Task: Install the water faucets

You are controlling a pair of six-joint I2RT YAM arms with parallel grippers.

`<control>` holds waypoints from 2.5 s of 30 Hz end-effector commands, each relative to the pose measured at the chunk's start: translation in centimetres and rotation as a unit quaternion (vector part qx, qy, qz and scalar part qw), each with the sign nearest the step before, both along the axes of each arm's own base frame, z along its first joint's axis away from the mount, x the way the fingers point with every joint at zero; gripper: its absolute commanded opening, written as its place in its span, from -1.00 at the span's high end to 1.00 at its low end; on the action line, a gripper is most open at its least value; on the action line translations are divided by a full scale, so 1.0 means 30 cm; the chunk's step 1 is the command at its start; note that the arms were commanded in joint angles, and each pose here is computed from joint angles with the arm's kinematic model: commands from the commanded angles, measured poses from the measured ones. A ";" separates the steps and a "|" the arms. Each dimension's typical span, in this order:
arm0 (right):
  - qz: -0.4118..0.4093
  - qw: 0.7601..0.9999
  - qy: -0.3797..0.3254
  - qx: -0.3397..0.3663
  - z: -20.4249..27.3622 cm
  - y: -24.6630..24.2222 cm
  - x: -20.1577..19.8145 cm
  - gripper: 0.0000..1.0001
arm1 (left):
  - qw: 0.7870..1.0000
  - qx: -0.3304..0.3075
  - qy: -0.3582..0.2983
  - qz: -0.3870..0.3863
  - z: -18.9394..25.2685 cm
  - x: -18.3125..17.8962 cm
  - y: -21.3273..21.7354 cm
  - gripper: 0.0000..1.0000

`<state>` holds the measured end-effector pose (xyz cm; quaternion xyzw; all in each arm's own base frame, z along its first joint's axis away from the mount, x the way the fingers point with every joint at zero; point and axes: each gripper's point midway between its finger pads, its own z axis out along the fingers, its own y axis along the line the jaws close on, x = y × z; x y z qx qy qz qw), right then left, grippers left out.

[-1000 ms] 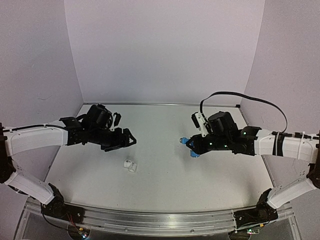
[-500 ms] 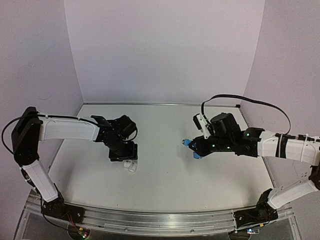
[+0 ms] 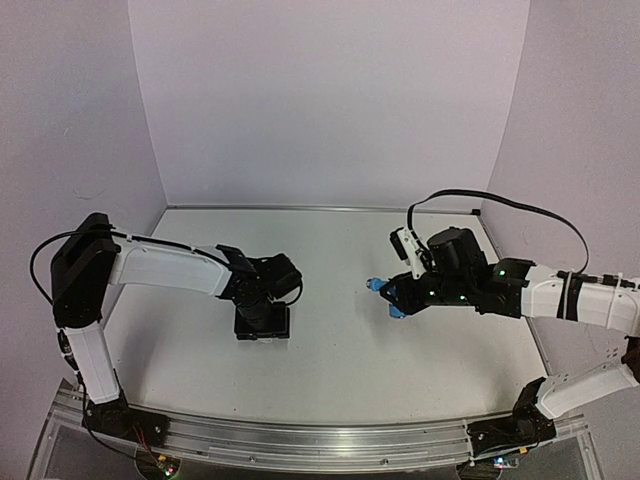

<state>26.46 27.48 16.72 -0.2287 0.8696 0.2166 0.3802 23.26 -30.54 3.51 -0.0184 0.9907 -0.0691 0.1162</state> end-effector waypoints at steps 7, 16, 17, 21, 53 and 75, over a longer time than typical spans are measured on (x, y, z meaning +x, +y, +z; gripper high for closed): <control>0.006 0.999 -0.031 0.024 0.085 0.035 0.032 1.00 | 0.999 0.043 -0.011 -0.015 -0.052 0.042 0.002 -0.26; 0.012 0.999 -0.020 0.023 0.061 0.049 0.031 1.00 | 0.997 0.059 -0.041 -0.018 -0.035 0.083 0.008 0.35; 0.011 0.999 -0.021 0.023 0.066 0.052 0.035 1.00 | 0.997 0.061 -0.047 -0.019 -0.026 0.090 0.009 0.42; 0.009 0.999 -0.024 0.026 0.073 0.052 0.037 1.00 | 0.997 0.042 -0.057 -0.034 0.028 0.095 -0.009 0.56; -0.019 0.997 -0.044 0.068 0.151 0.023 0.036 1.00 | 0.745 -0.631 0.049 -0.211 0.305 -0.061 -0.323 0.98; -0.006 0.996 -0.048 0.077 0.149 0.037 0.029 1.00 | 0.758 -0.608 0.041 -0.230 0.093 -0.032 -0.327 0.60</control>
